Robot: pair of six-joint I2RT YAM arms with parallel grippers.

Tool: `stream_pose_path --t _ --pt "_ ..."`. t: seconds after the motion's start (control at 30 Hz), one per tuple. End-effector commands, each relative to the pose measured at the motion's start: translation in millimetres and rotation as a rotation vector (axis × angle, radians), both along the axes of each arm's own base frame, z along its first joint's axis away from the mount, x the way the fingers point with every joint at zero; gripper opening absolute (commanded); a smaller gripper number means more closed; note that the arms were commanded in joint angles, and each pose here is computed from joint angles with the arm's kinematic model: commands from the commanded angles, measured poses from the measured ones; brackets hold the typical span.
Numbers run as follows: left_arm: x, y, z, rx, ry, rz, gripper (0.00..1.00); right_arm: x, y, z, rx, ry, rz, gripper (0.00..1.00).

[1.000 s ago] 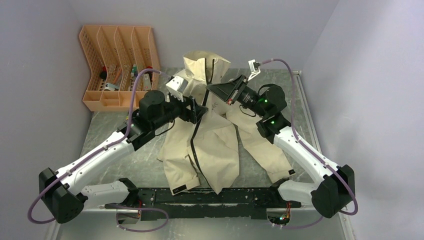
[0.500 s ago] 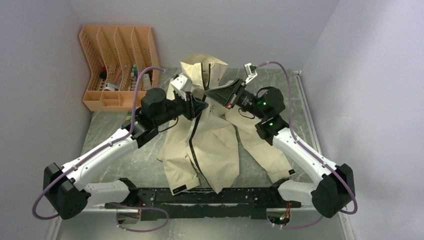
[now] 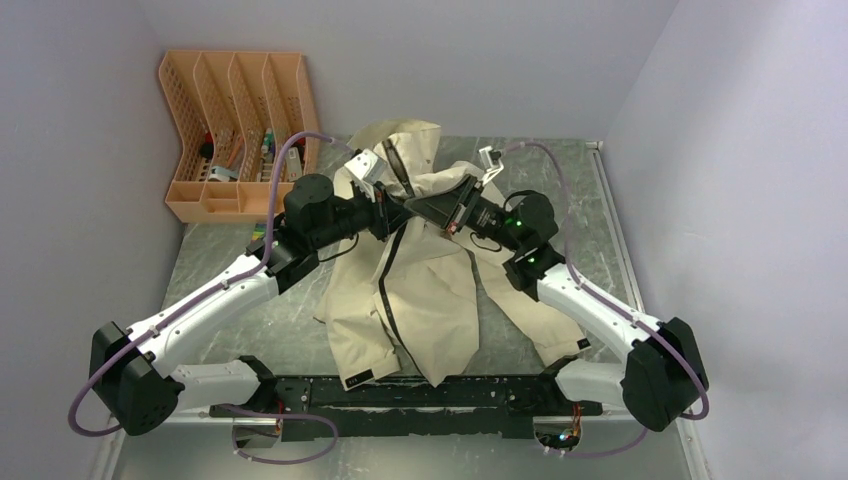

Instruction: Zip up the jacket

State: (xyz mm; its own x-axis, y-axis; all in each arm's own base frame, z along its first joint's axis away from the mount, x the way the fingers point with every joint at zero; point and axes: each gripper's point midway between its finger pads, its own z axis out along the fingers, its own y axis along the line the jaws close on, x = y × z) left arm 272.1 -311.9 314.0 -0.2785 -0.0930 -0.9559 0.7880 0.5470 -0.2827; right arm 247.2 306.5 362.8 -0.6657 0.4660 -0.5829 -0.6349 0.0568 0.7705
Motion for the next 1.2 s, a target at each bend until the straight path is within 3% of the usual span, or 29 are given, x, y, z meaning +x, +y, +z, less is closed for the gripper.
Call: stream_pose_path --t 0.0,0.37,0.83,1.17 --pt "1 0 40 -0.084 -0.114 -0.017 0.08 -17 13 -16 0.011 0.026 0.09 0.0" --pt "-2 2 26 -0.073 -0.087 -0.015 0.08 -18 13 2 0.009 -0.037 0.062 0.0" --pt "-10 7 38 -0.109 -0.107 -0.028 0.08 -30 -3 -51 -0.071 0.043 0.013 0.0" --pt "-32 5 50 -0.167 -0.12 -0.124 0.08 -28 -10 -59 -0.076 0.067 -0.034 0.0"
